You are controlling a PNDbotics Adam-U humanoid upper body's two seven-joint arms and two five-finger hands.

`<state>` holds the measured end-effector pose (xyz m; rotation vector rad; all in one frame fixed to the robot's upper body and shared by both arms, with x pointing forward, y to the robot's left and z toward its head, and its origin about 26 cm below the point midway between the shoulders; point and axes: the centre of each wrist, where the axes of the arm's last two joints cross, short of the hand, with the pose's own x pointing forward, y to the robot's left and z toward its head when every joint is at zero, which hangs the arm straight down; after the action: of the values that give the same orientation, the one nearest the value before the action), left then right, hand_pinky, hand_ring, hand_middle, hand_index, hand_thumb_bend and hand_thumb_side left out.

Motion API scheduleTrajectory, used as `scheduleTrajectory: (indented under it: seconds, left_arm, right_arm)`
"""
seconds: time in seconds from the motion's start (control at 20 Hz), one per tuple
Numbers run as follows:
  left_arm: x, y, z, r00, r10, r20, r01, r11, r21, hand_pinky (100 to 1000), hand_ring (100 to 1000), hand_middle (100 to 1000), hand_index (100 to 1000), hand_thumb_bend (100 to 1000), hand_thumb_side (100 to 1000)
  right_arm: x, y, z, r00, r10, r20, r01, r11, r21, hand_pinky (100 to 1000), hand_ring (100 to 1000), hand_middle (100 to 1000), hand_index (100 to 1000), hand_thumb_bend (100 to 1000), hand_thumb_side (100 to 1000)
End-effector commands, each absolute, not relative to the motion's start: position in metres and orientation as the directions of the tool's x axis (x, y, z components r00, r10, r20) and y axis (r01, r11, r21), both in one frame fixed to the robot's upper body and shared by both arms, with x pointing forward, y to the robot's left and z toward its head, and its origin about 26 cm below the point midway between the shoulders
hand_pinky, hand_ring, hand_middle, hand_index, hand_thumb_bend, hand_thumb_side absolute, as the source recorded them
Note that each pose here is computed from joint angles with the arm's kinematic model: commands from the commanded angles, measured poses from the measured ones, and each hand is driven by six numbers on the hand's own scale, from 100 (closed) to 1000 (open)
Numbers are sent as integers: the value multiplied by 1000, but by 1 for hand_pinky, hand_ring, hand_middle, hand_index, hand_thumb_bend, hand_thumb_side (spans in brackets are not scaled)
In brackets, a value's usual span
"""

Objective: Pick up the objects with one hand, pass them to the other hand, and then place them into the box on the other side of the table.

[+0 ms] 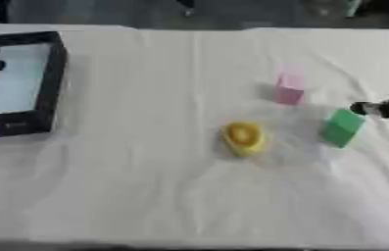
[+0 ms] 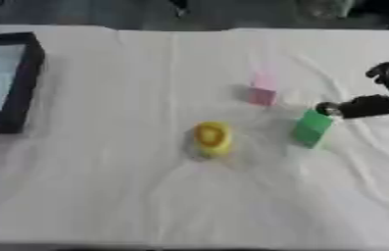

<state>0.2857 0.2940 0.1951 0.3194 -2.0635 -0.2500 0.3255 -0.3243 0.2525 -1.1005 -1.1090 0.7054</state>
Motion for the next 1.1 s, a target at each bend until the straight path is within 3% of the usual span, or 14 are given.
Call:
scheduleTrajectory:
  seconds: [0.05, 0.1, 0.2, 0.3, 0.35, 0.45, 0.5, 0.6, 0.65, 0.85, 0.95, 1.1]
  left_arm:
    - [285, 297, 201, -488, -338, 805, -147, 941, 306, 995, 770, 747, 832, 100, 781]
    - [285, 297, 200, -487, -334, 807, -149, 942, 300, 995, 770, 747, 832, 100, 786]
    - [285, 297, 199, -488, -319, 812, -154, 948, 279, 997, 769, 746, 831, 100, 793]
    - [285, 295, 196, -486, -297, 822, -162, 955, 249, 997, 768, 746, 831, 100, 803]
    - [285, 294, 195, -485, -283, 828, -167, 959, 230, 998, 768, 746, 831, 100, 809]
    - [285, 292, 193, -485, -257, 836, -175, 965, 195, 998, 767, 746, 832, 104, 814]
    - [285, 291, 192, -485, -246, 839, -179, 967, 180, 999, 767, 747, 832, 108, 815]
    - [285, 290, 191, -487, -232, 842, -185, 970, 160, 1000, 768, 747, 833, 110, 816]
    - [285, 290, 190, -487, -227, 843, -188, 970, 153, 1000, 767, 747, 834, 119, 820]
    - [285, 290, 188, -483, -216, 849, -196, 971, 136, 1000, 767, 746, 834, 126, 828]
    - [285, 290, 187, -481, -217, 850, -196, 971, 138, 1000, 767, 746, 834, 125, 828]
    - [284, 290, 187, -478, -223, 849, -194, 970, 145, 1000, 767, 745, 828, 121, 830]
  right_arm:
    - [314, -337, 289, 315, 874, 371, 238, 305, -922, 848, 940, 840, 825, 540, 411]
    - [313, -342, 295, 317, 863, 393, 289, 306, -907, 836, 938, 832, 804, 404, 437]
    - [311, -351, 303, 319, 831, 455, 401, 316, -860, 822, 936, 841, 801, 224, 479]
    - [310, -355, 305, 301, 789, 535, 506, 343, -791, 819, 940, 853, 810, 137, 530]
    - [309, -354, 303, 281, 762, 583, 551, 369, -749, 813, 944, 875, 825, 100, 612]
    - [306, -346, 296, 236, 709, 664, 627, 411, -662, 804, 936, 878, 825, 100, 566]
    - [303, -340, 293, 213, 689, 693, 657, 424, -623, 799, 931, 881, 826, 235, 489]
    - [298, -330, 287, 172, 665, 727, 694, 442, -568, 796, 928, 881, 827, 331, 443]
    - [296, -327, 284, 159, 659, 736, 704, 447, -552, 792, 923, 878, 827, 423, 410]
    - [290, -320, 279, 156, 659, 736, 699, 453, -554, 798, 927, 880, 821, 544, 364]
    - [289, -319, 278, 178, 675, 716, 671, 449, -590, 806, 930, 883, 821, 569, 357]
    - [294, -322, 272, 228, 708, 669, 554, 470, -687, 824, 933, 877, 816, 521, 285]
